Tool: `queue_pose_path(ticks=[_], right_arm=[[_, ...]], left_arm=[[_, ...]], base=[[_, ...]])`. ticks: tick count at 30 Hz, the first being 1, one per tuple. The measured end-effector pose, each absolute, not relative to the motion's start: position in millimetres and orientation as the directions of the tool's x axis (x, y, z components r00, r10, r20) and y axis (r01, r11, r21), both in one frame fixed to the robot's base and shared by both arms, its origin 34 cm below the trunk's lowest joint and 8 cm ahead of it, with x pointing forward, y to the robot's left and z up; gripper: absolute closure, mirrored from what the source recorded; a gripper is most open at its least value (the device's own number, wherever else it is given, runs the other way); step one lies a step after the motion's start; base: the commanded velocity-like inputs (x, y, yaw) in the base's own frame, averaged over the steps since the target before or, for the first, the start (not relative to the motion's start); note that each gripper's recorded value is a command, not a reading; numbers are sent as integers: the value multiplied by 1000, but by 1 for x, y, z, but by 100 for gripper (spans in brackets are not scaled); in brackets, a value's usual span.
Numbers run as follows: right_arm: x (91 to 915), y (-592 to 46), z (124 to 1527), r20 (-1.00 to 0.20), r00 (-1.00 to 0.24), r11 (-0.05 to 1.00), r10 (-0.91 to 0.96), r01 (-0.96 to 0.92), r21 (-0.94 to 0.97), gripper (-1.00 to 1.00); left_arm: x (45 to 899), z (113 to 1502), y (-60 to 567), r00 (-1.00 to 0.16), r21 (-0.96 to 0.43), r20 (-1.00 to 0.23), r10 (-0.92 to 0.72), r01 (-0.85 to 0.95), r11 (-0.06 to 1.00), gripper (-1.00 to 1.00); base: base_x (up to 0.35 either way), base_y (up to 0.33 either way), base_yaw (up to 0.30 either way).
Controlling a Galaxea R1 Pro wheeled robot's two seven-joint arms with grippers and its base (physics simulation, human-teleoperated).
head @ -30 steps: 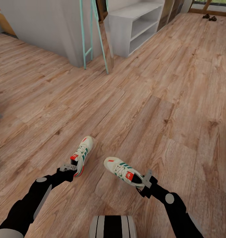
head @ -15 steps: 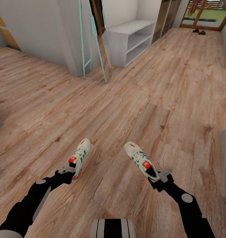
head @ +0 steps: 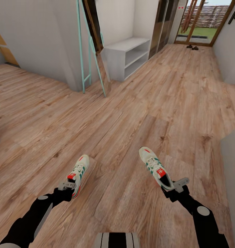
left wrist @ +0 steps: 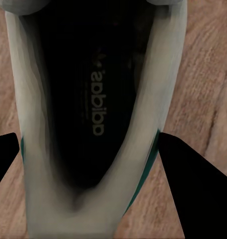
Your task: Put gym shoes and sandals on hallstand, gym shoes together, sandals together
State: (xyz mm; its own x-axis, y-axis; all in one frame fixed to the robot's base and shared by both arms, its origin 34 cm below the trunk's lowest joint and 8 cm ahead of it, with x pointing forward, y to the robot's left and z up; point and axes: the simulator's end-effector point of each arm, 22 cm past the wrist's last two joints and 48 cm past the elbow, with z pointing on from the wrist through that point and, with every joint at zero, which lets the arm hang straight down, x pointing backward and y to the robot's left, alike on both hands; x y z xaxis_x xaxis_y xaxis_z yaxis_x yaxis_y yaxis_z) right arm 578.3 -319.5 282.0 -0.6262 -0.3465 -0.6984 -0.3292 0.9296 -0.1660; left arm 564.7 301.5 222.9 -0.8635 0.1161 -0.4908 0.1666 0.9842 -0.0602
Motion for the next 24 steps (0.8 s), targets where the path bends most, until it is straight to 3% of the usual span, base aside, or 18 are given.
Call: queue_pose_path(ticks=[14, 20, 24], right_arm=[[533, -369, 293, -715, -671, 980, -196, -137, -141, 100], [477, -385, 274, -761, -638, 992, -118, -43, -118, 100], [459, -406, 282, -781, -617, 990, -97, 22, -140, 100]], left_arm=[[527, 202, 340, -814, 44, -572, 98, 88, 995, 100], [445, 180, 394, -777, 124, -629, -6, -108, 986, 100], [424, 183, 393, -762, 120, -648, -20, -128, 984, 100]], base=[[0, 0, -45], [0, 0, 0], [0, 0, 0]])
